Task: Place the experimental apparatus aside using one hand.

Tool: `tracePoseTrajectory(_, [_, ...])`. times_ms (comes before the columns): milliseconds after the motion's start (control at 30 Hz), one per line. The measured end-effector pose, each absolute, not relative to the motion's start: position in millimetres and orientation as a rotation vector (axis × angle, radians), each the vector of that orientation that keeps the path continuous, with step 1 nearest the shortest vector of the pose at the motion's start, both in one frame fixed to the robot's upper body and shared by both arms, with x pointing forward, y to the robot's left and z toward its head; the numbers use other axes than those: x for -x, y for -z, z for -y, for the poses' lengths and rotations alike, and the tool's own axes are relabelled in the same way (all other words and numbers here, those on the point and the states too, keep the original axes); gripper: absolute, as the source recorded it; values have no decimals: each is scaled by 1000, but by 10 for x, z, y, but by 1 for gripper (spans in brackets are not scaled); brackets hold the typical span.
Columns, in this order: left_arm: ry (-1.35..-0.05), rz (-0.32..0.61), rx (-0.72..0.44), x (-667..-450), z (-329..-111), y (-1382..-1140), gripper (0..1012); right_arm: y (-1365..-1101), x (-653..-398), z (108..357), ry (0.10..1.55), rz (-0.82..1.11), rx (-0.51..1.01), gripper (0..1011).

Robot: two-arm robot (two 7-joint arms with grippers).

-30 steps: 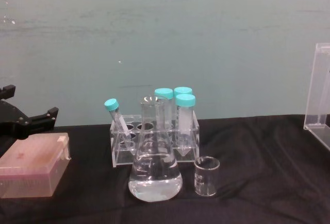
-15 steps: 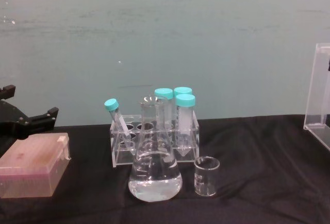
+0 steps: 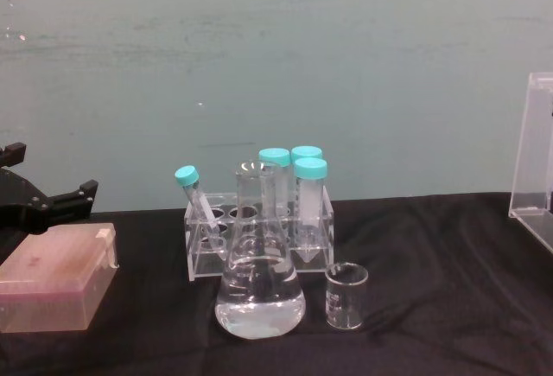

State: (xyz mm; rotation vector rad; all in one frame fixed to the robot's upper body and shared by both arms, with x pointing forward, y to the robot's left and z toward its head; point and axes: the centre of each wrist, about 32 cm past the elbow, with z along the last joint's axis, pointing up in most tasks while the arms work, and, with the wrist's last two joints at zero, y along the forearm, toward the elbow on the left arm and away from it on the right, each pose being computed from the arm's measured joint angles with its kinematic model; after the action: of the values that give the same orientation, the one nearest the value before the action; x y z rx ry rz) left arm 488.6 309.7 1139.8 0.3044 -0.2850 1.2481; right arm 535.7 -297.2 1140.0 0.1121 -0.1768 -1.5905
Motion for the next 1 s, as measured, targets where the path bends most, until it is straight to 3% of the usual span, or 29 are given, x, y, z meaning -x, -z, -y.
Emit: tracePoseTrajectory(1000, [-1248,285,-304,-4886,-3096,-11398,1000,-11535,-5079,2934,1582,252,-119,1003])
